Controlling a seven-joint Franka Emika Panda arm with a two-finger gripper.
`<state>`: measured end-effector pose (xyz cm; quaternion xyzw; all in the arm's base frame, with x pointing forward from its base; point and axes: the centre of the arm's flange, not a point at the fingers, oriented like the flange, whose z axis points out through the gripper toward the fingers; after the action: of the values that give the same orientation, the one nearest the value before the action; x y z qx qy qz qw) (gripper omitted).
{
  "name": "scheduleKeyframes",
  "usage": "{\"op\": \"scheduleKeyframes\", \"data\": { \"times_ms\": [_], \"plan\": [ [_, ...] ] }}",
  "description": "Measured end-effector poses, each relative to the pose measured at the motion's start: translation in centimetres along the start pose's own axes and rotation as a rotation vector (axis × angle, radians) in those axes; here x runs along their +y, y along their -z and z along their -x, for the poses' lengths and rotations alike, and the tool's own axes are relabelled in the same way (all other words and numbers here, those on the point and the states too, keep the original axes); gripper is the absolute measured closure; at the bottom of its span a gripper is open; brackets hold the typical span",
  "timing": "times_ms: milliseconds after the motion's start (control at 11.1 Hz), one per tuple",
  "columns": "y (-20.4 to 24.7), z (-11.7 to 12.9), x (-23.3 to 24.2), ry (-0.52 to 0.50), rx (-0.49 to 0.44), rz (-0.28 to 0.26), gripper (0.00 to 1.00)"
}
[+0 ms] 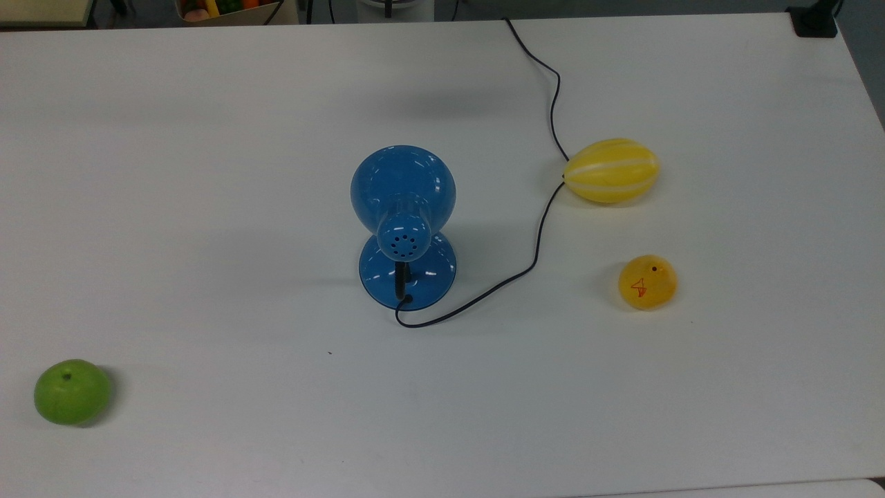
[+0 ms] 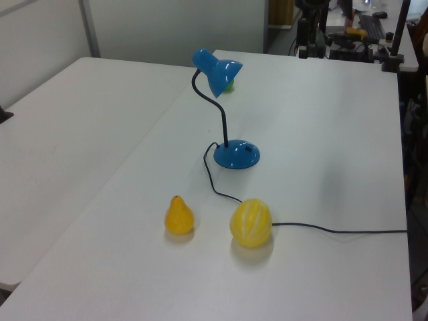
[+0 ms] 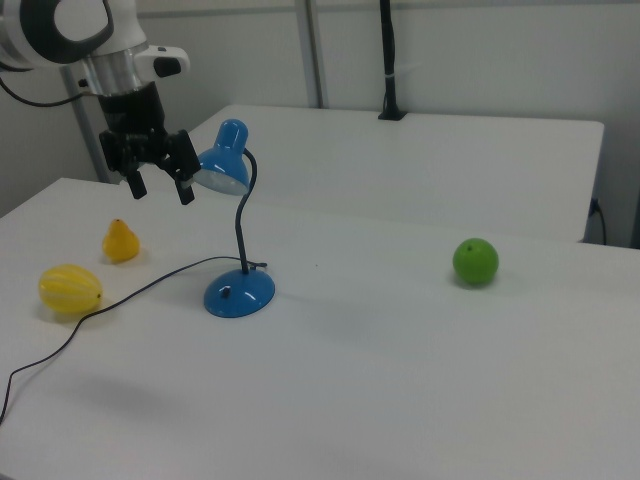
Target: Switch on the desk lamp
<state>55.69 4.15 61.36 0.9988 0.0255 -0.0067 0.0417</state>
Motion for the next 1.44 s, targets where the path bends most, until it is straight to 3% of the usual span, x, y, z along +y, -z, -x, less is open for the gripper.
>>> {"op": "scheduleKeyframes", "data": {
  "times_ms": [993, 1264, 1444],
  "plan": [
    [-0.1, 0.0, 1.2, -0.021, -0.002, 0.0, 0.0],
    [-0.1, 0.0, 1.2, -0.021, -0.002, -0.001, 0.13],
    [-0.1, 0.0, 1.1, -0.021, -0.002, -0.001, 0.47]
  ]
}}
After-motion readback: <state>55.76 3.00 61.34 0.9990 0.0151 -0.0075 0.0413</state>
